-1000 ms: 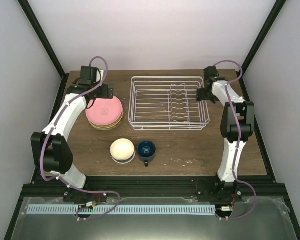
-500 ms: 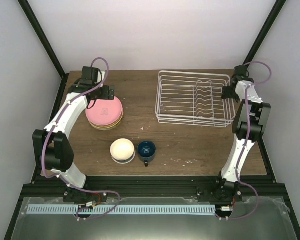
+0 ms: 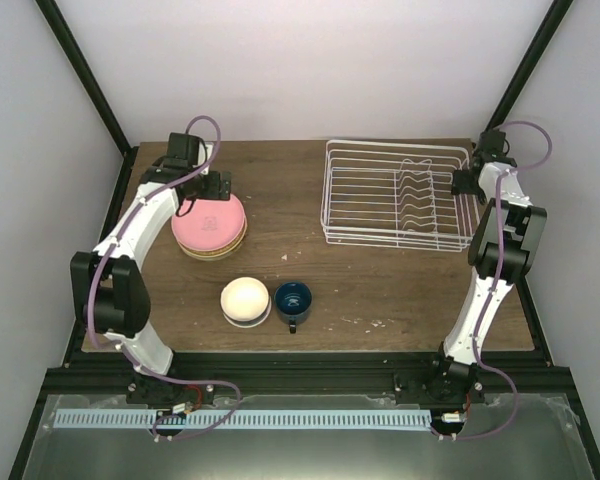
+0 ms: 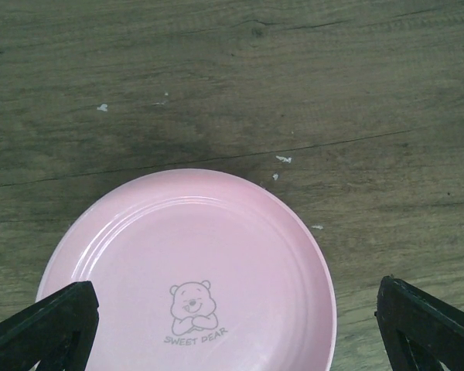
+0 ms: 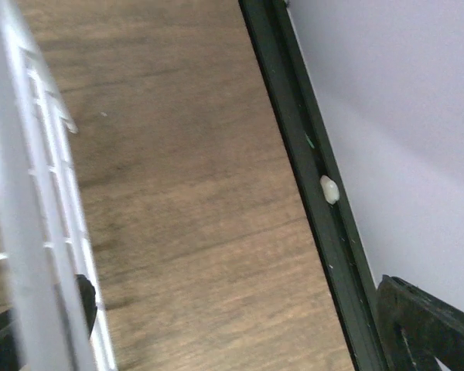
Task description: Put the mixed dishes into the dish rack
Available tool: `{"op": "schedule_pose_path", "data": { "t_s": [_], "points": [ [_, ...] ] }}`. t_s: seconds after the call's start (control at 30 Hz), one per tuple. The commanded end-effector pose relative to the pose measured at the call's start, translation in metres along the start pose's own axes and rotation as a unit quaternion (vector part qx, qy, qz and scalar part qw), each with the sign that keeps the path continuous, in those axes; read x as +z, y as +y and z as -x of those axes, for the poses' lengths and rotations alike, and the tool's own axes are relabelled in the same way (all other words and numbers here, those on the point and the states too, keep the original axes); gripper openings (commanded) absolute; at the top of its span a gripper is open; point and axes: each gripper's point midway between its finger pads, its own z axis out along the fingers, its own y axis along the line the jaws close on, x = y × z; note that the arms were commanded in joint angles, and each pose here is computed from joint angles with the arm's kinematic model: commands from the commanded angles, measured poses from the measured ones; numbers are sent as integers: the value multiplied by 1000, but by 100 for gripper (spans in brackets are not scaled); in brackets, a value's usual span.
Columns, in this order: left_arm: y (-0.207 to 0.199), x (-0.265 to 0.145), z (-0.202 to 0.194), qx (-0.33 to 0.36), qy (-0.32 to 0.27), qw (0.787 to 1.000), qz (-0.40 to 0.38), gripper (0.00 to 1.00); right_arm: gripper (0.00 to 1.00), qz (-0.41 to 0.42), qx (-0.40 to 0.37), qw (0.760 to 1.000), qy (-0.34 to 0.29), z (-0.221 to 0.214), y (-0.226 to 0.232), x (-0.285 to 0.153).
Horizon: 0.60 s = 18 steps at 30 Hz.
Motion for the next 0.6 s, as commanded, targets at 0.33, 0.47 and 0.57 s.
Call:
{"op": "schedule_pose_path", "data": {
  "t_s": [0.33, 0.47, 0.57],
  "points": [
    [-12, 6, 20, -12, -25, 999, -35, 100, 100, 137, -26, 987, -73, 27, 51, -5],
    [-12, 7, 17, -11, -24, 999, -37, 100, 100, 153, -43, 985, -71, 20, 65, -6],
    [-19, 10, 18, -9, -27, 998, -52, 100, 100, 164, -50, 983, -70, 17, 74, -7]
  ]
}}
